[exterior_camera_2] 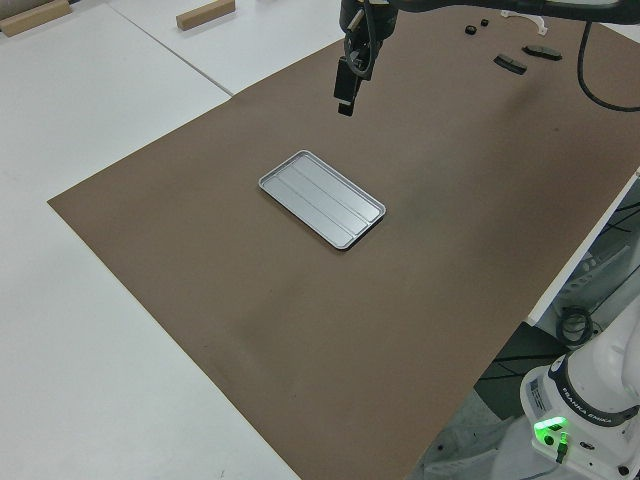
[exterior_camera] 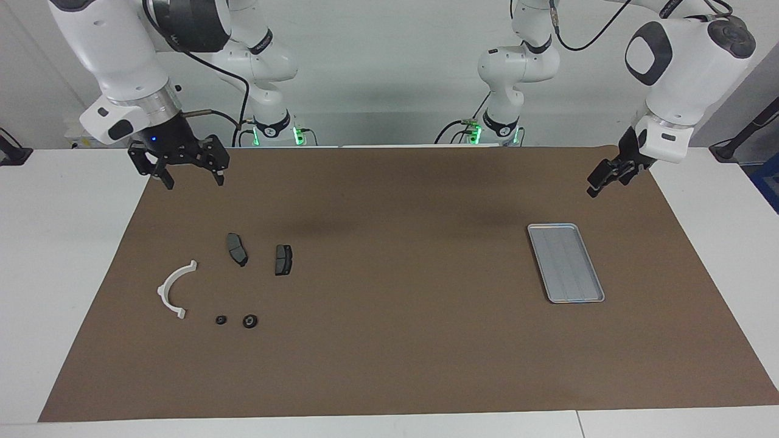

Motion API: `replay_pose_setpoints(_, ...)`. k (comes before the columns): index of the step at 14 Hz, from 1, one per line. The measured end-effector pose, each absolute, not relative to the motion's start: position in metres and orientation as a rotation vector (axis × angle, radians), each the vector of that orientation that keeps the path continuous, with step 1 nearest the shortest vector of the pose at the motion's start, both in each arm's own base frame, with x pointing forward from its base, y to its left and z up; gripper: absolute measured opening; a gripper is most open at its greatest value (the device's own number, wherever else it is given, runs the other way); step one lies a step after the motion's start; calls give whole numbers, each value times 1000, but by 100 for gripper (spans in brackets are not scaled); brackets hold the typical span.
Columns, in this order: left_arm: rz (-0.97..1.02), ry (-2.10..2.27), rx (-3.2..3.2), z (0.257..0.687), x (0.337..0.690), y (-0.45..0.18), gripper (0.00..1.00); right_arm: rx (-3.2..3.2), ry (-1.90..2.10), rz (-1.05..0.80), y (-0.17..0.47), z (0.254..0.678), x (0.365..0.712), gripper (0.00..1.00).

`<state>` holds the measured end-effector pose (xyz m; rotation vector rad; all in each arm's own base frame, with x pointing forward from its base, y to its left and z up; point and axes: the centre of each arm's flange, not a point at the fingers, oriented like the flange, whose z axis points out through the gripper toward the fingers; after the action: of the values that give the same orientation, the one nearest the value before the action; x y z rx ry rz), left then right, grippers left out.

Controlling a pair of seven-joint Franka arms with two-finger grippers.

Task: Place bearing gear from tray to pile

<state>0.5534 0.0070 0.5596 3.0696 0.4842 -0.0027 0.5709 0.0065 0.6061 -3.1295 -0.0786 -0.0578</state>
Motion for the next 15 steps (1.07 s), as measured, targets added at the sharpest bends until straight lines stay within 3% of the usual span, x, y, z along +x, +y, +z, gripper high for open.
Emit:
replay_pose_setpoints(9,-3,484,3070,560,553,7,100,-3127,-73,-137,3,662,532,100)
replay_pose_setpoints(15,-3,484,3070,560,553,7,100,-3133,-74,-5,3,649,529,100)
